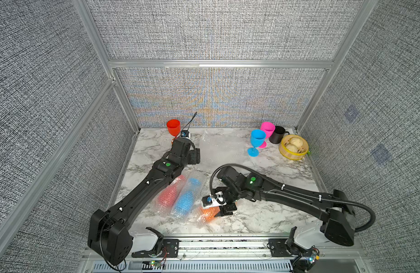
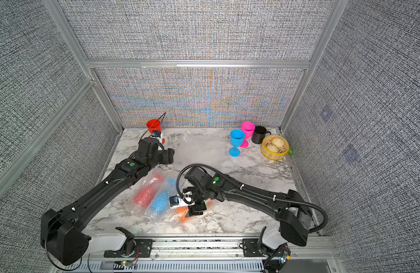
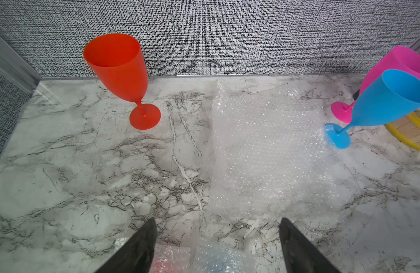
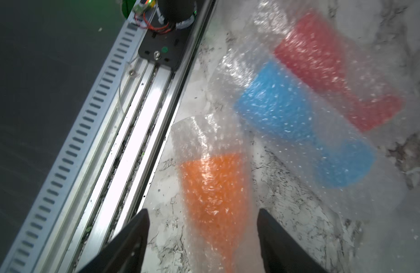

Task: Unpack wine glasses from bubble wrap
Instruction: Adjust the bubble wrap at the center of the board.

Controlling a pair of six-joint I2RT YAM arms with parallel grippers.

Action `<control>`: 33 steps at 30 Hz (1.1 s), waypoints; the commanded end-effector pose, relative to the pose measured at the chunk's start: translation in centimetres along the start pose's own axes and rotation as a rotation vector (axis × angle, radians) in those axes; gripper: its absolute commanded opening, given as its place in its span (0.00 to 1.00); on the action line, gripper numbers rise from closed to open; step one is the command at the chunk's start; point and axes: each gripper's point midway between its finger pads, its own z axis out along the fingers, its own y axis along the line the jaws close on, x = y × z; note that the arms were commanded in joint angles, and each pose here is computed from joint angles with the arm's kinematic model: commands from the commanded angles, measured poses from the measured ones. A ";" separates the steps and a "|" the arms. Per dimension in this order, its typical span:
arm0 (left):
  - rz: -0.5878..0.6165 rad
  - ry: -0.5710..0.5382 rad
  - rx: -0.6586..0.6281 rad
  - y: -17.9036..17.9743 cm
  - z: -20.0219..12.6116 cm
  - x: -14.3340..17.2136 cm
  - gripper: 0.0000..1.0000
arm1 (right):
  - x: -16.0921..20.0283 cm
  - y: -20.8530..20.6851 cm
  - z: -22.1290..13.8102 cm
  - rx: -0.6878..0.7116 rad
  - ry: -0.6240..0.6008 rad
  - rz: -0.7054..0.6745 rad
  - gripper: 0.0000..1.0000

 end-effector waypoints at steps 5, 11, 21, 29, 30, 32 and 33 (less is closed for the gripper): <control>-0.032 -0.064 -0.015 0.5 -0.9 -1.4 0.80 | 1.5 -0.5 2.9 -0.017 0.091 -0.049 0.82; -0.055 -0.063 -0.009 0.6 -0.8 -1.3 0.80 | 3.2 -2.1 6.1 0.009 0.161 0.001 0.83; -0.071 -0.052 0.008 0.6 -0.4 -1.2 0.80 | 5.4 -2.0 8.5 0.017 0.215 0.032 0.76; -0.076 -0.045 0.013 0.5 -0.2 -1.1 0.80 | 4.7 -2.8 5.1 0.130 0.144 0.086 0.66; -0.078 -0.044 0.015 0.5 -0.2 -1.0 0.80 | 4.6 -2.9 4.6 0.142 0.128 0.102 0.66; -0.080 -0.039 0.017 0.4 0.0 -0.9 0.80 | 4.6 -3.0 3.4 0.168 0.101 0.140 0.66; -0.080 -0.040 0.017 0.4 0.0 -1.0 0.80 | 4.6 -3.2 3.0 0.180 0.088 0.157 0.66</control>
